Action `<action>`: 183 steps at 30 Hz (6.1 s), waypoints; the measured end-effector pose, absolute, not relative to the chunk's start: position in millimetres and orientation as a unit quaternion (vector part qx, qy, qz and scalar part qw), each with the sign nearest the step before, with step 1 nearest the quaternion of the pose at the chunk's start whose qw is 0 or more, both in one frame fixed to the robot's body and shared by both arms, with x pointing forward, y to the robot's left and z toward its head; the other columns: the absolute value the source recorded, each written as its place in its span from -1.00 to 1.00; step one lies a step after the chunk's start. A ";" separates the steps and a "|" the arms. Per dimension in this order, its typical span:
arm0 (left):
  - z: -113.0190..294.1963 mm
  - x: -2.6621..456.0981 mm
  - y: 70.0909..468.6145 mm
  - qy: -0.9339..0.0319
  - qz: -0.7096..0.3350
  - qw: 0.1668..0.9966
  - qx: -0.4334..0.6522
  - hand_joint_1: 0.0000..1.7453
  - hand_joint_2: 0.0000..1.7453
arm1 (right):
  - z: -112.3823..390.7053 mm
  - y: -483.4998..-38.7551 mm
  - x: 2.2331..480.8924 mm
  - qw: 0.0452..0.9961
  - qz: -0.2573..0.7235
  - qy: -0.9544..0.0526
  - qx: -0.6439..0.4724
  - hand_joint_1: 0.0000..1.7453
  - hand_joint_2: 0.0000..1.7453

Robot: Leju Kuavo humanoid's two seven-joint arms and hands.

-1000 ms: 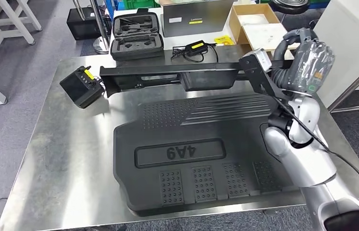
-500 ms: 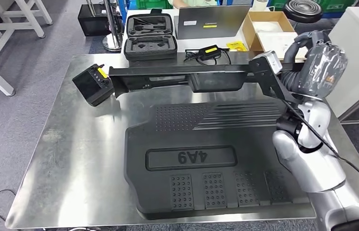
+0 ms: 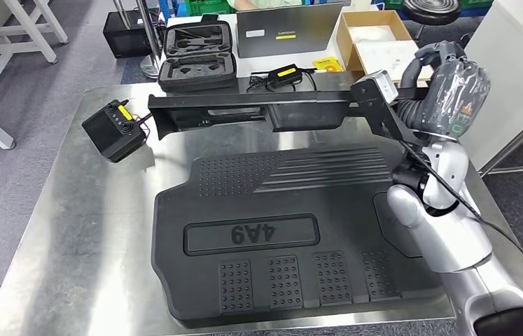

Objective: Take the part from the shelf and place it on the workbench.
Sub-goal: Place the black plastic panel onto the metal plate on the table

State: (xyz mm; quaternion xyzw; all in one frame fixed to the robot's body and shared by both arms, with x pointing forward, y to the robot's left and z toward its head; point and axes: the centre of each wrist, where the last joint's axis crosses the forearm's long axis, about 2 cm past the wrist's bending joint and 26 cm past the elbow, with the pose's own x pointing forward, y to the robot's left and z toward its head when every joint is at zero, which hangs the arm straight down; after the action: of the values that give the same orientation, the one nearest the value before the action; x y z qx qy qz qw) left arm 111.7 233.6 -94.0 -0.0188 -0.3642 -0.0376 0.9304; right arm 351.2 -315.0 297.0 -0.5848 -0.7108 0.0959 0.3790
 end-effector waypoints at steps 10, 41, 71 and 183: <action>-93.2 114.8 233.8 -0.367 -0.038 0.929 -0.019 -1.00 1.00 | 297.6 -315.3 351.6 0.378 0.096 -0.711 -0.585 1.00 1.00; -93.6 113.1 232.9 -0.366 -0.040 0.930 -0.020 -1.00 1.00 | 296.8 -315.5 351.6 0.380 0.096 -0.710 -0.585 1.00 1.00; -97.2 97.7 234.5 -0.336 0.001 0.942 0.022 -1.00 1.00 | 210.4 -340.5 360.8 0.420 0.283 -0.477 -0.718 1.00 1.00; -100.9 83.8 237.5 -0.339 0.049 0.939 0.021 -1.00 1.00 | 215.2 -322.6 237.5 0.602 0.376 -0.553 -0.436 1.00 1.00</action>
State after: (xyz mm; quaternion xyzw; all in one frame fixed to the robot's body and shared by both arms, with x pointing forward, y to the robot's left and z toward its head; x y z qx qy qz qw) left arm 83.8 237.5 -100.9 0.0212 -0.3387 0.0486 0.9394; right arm 237.5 -322.6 215.2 -0.4364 -0.5528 0.3761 0.6020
